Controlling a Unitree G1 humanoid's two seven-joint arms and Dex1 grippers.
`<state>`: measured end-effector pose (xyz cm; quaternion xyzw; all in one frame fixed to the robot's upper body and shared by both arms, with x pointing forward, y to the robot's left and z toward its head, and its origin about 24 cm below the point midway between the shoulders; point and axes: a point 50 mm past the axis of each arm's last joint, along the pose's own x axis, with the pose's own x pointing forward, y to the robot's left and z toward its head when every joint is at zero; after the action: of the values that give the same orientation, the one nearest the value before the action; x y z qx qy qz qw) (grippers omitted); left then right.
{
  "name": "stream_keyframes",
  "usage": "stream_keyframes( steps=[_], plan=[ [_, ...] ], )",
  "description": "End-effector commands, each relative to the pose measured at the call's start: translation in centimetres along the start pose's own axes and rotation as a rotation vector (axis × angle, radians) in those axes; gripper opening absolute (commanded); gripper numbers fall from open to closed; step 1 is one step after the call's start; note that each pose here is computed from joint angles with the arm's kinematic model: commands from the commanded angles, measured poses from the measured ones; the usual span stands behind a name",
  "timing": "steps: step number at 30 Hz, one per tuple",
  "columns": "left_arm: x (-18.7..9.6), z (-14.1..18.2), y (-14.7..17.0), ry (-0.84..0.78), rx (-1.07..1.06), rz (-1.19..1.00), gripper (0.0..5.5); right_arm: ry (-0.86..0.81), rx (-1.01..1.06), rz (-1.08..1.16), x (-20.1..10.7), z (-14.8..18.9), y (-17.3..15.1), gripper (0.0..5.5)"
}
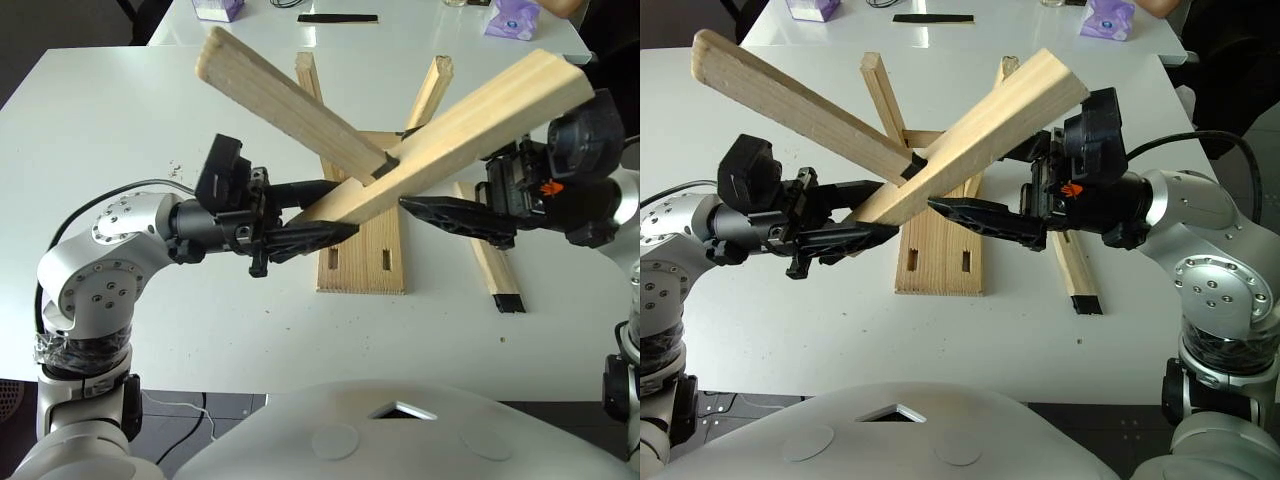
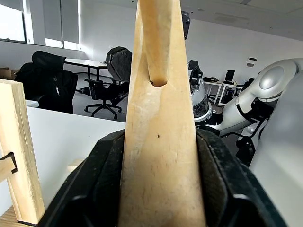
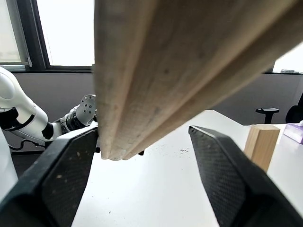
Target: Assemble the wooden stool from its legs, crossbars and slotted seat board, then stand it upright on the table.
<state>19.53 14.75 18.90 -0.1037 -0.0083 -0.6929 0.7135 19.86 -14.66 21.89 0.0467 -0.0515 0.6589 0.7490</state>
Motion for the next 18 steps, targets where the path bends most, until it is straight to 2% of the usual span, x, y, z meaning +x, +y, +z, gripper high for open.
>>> stream_keyframes(
  steps=[1,9,17,18],
  plan=[
    [0.4,-0.1,0.1,-0.004,0.028,0.000,2.01,0.026,0.017,0.049,0.7,-0.2,0.0,3.31],
    [0.6,-1.1,0.0,0.030,0.041,-0.002,2.01,0.021,0.037,0.103,1.0,-0.2,0.3,2.18],
    [0.4,-1.0,1.5,0.027,0.027,0.094,2.01,0.053,0.027,0.071,0.2,-0.4,0.4,2.07],
    [0.4,-1.1,1.8,0.037,0.037,0.118,2.37,0.037,0.024,0.052,0.0,-0.2,0.2,2.07]
  ],
)
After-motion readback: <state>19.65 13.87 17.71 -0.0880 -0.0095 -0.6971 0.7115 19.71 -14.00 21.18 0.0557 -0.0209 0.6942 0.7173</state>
